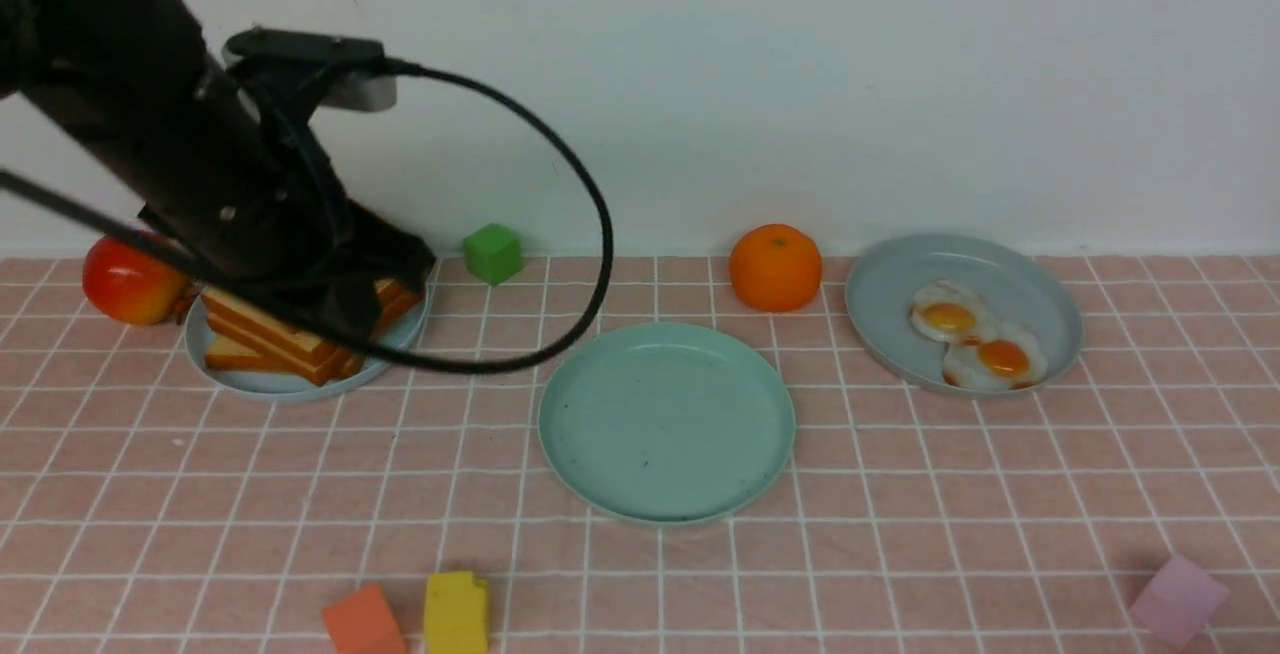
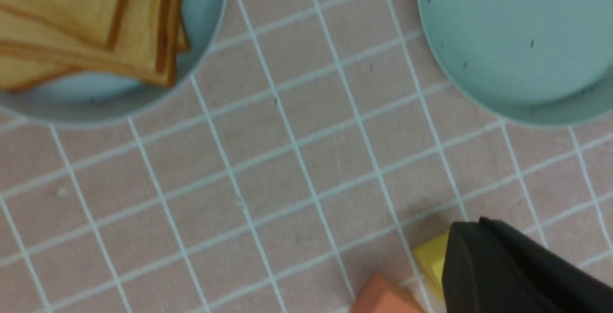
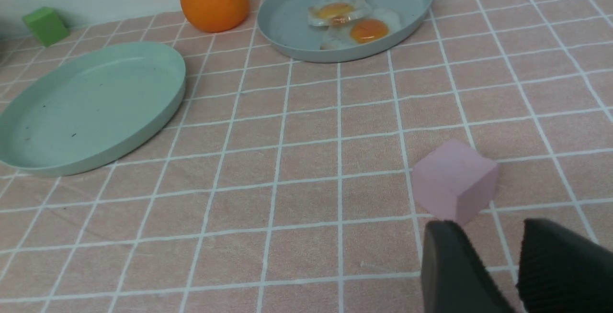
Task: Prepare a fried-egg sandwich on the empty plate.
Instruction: Use the left arm to grab a slice of bread
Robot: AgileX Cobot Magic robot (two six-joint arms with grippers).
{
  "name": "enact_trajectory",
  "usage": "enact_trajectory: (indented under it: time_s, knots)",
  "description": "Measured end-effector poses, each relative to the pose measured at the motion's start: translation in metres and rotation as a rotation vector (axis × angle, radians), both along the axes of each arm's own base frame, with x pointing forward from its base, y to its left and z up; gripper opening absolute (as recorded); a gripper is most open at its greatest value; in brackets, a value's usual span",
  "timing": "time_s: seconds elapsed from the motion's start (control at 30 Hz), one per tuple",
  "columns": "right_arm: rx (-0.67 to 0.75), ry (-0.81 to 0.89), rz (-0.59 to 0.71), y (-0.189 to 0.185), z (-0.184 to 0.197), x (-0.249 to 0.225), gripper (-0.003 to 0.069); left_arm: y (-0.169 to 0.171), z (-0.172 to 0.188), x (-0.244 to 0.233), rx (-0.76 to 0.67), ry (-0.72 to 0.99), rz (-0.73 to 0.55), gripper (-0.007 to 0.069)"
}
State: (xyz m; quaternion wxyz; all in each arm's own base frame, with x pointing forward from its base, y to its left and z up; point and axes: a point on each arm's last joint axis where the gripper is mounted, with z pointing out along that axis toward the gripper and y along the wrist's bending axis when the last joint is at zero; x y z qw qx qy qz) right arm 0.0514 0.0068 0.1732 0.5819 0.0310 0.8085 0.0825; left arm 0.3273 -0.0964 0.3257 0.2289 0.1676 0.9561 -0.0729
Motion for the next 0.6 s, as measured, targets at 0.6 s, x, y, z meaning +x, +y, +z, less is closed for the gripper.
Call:
enact_trajectory:
  time_s: [0.6]
  knots:
    - [0.482, -0.227, -0.077, 0.001, 0.022, 0.005, 0.0241, 0.026, -0.026, 0.040, 0.013, 0.077, 0.041, -0.0013]
